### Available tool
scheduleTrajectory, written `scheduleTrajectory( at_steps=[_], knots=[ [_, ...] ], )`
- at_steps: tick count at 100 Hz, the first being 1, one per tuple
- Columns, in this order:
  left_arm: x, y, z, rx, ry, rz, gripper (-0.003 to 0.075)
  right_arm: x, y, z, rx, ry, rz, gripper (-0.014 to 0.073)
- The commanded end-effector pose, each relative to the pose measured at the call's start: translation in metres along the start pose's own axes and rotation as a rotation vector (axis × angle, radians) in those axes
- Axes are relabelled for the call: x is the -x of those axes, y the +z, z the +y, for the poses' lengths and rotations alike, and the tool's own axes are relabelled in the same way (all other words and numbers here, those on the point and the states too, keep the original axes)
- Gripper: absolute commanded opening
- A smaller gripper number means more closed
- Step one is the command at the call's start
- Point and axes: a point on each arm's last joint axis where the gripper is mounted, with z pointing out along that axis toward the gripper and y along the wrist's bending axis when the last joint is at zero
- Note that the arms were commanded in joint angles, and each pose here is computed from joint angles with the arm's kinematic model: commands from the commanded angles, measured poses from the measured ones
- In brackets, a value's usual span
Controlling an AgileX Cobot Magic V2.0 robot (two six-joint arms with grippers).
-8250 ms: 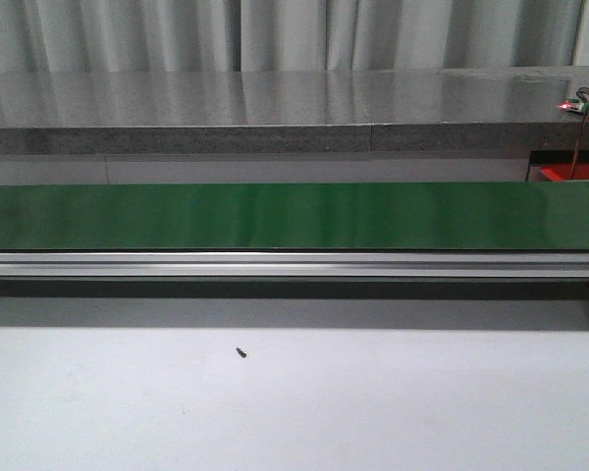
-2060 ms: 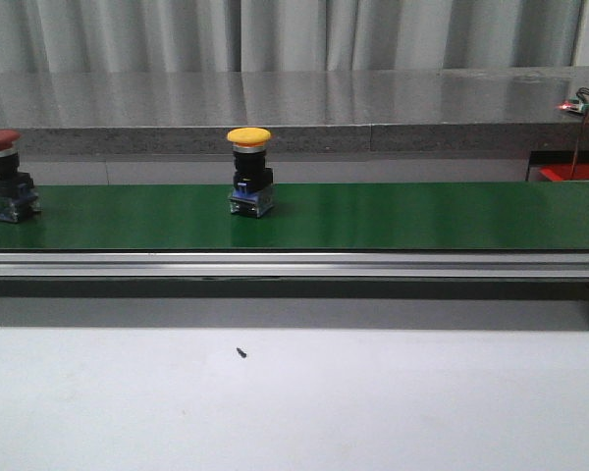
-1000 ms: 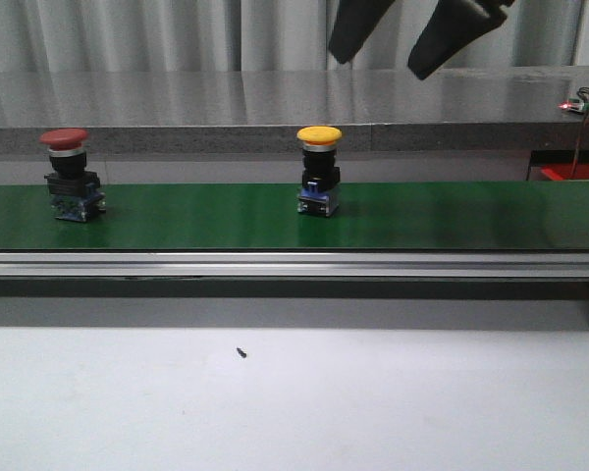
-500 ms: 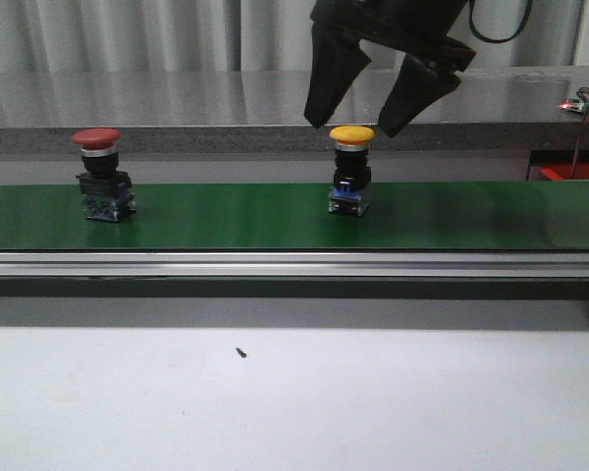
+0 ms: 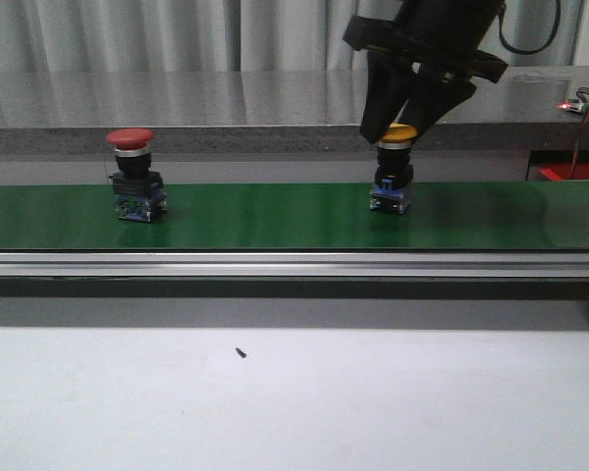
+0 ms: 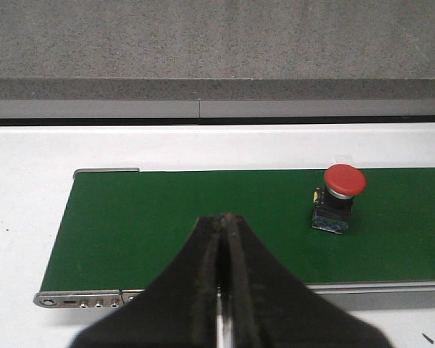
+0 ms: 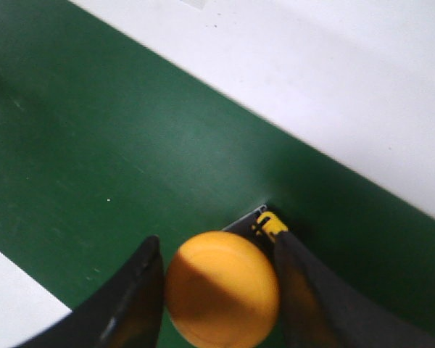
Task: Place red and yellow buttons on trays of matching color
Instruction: 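Lower the right gripper onto the yellow button at the conveyor end, then carry the yellow button onto the yellow tray section and release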
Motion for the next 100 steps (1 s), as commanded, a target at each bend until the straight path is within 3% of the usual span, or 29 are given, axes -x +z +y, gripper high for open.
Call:
scheduleTrajectory(
  at_steps=[1,30,52,100],
  knots=[
    [0.014,-0.004,-0.001,-0.006,-0.005,-0.101,-0.002,0.008,-0.033,0.004,-0.008,-0.015,-0.082,0.0231],
    [0.014,-0.004,-0.001,-0.006,-0.005,-0.101,-0.002,0.004,-0.079,0.013,-0.017,-0.033,-0.145,0.0231],
    [0.014,-0.004,-0.001,-0.006,-0.005,-0.101,-0.002,-0.008,-0.126,0.001,-0.056,0.006,-0.194,0.0231],
    [0.014,-0.004,-0.002,-0.006,-0.005,-0.099,-0.002,-0.102,-0.186,-0.057,-0.255,0.268,-0.231,0.0231]
  ],
)
